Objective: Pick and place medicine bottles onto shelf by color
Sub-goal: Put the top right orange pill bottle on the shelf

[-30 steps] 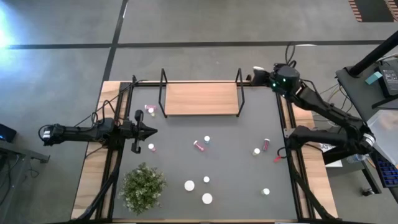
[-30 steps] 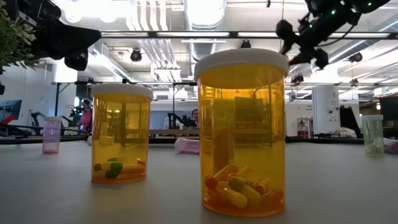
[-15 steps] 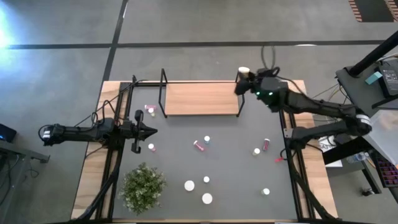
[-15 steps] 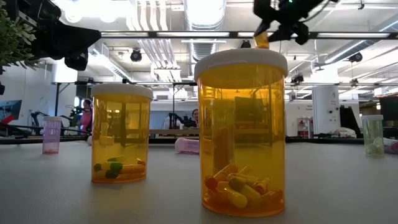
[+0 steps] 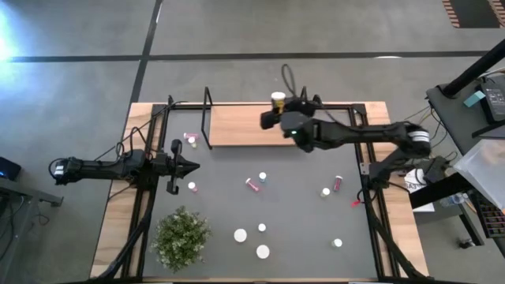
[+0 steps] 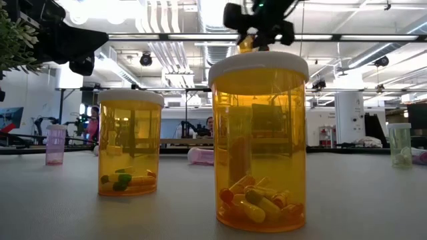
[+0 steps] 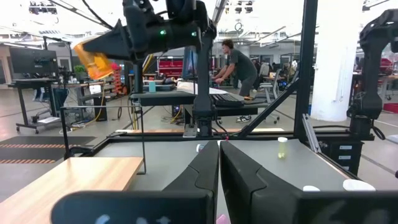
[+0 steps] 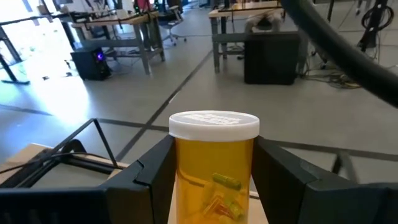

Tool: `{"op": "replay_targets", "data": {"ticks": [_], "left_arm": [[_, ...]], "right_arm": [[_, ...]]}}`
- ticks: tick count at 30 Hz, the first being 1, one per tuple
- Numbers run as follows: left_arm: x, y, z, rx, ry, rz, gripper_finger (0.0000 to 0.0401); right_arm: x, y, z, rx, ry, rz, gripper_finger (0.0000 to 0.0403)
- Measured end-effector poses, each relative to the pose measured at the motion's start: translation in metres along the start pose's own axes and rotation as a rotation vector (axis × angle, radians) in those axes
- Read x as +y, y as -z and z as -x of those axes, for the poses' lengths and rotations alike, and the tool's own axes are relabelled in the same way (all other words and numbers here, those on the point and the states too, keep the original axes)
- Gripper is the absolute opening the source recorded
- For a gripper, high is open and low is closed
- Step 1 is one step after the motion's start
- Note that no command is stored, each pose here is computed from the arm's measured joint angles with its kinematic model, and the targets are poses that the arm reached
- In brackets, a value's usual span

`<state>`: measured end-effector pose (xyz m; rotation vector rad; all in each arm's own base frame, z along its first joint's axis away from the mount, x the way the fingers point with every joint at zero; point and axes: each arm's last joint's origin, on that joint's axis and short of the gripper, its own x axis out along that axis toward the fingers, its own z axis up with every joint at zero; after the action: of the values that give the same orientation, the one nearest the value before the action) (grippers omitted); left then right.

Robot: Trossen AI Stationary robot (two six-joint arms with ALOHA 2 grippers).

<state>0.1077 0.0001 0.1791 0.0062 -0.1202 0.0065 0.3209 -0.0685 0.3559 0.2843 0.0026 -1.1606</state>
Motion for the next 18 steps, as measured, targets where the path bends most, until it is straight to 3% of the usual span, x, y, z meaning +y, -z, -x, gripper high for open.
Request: {"op": "replay_targets", "data": {"ticks": [6,13,18], "left_arm": [[0.000,0.000,0.000,0.000,0.000,0.000,0.0000],[0.000,0.000,0.000,0.000,0.000,0.000,0.0000],[0.000,0.000,0.000,0.000,0.000,0.000,0.0000]], "right_arm": [[0.029,0.022,-0.024,0.005,0.051,0.034,0.0173],[0.047,0.056,-0.045,-0.015,0.063,-0.063,0.0173],[0.054,0.077,-0.057,-0.026,0.074,-0.054,0.0173]]}}
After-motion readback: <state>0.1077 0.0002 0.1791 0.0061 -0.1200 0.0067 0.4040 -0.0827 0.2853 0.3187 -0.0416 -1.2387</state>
